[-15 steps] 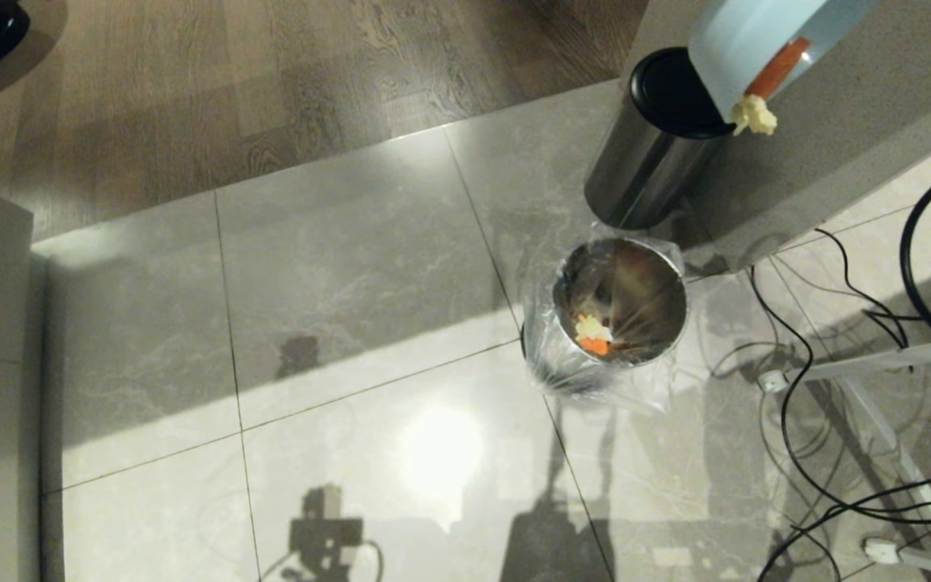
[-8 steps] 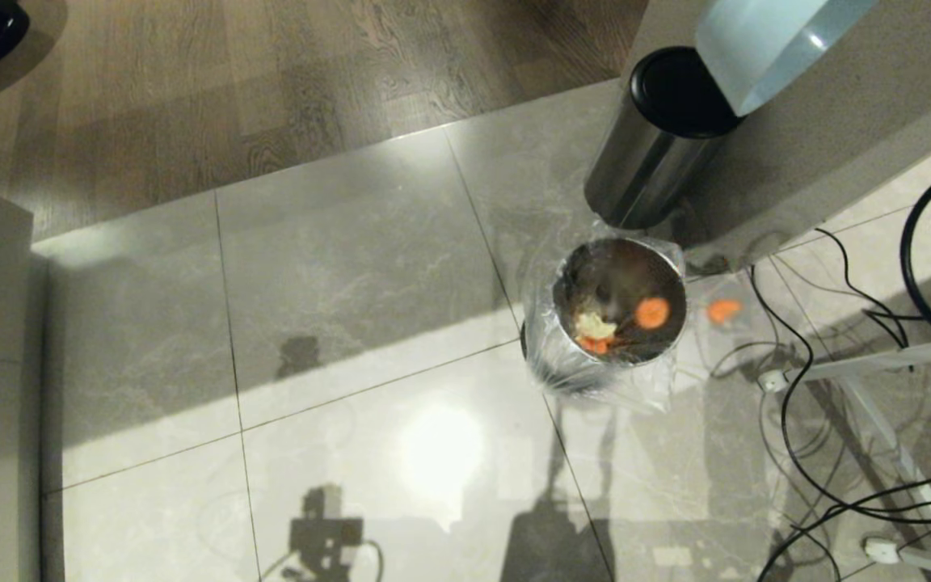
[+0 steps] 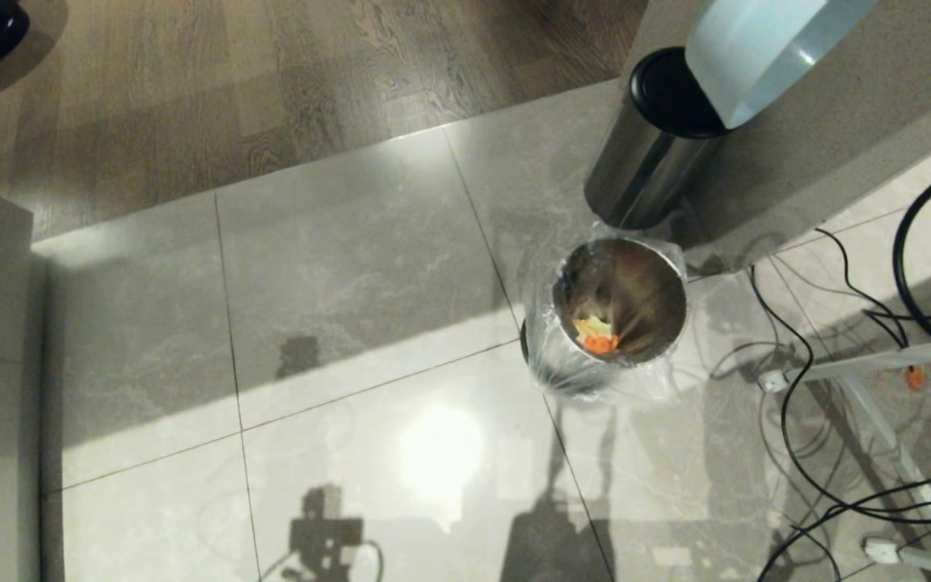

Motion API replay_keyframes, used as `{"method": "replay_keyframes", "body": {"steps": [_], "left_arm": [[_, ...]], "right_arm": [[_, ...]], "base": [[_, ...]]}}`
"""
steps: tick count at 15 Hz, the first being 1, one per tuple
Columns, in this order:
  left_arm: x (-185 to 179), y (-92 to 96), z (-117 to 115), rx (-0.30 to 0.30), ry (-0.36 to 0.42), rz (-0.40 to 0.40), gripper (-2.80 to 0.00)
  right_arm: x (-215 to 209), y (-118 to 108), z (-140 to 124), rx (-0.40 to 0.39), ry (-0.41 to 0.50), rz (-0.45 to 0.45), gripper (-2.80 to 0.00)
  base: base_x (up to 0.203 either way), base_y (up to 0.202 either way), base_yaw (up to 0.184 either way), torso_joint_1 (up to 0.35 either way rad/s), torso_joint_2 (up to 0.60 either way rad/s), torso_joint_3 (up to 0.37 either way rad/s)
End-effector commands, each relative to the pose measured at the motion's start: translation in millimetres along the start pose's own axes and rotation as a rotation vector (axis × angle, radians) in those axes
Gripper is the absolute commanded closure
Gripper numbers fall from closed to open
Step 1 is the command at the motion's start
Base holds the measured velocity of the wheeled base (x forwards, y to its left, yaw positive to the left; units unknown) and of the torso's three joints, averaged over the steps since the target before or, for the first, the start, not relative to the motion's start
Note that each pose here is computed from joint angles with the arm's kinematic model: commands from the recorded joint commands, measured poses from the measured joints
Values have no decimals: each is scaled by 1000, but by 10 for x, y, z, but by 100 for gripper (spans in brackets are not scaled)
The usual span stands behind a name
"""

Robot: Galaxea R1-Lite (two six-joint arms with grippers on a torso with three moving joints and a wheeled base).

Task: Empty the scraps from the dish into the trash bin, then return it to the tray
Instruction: Pour the leftover food from the bowl into the trash can

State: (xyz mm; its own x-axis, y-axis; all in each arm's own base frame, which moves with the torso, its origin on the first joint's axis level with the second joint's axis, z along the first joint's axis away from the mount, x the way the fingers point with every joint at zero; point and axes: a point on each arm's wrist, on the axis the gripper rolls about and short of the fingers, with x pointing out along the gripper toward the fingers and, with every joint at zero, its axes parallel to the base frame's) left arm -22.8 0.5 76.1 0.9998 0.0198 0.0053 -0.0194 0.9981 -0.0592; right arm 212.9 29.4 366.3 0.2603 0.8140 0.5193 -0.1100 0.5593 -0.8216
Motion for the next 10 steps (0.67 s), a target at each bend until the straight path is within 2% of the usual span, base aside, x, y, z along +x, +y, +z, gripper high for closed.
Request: {"method": "replay_keyframes", "body": {"steps": [1,2,5,10], "left_arm": [[1,0,1,-1,1,1,0],[1,0,1,-1,1,2,0],[1,0,1,-1,1,0,0],[1,0,1,-1,1,1,0]], "right_arm": [[-25,53,-53,-11,-6,2,0],[-37,82,-94,16,7,-1,0],[29,32,-174,4,27,-3,0],[146,82,-377,-2,32,20,0]], "base": [[0,0,0,0,0,0],[0,0,0,0,0,0],[0,0,0,0,0,0],[0,0,0,0,0,0]]}}
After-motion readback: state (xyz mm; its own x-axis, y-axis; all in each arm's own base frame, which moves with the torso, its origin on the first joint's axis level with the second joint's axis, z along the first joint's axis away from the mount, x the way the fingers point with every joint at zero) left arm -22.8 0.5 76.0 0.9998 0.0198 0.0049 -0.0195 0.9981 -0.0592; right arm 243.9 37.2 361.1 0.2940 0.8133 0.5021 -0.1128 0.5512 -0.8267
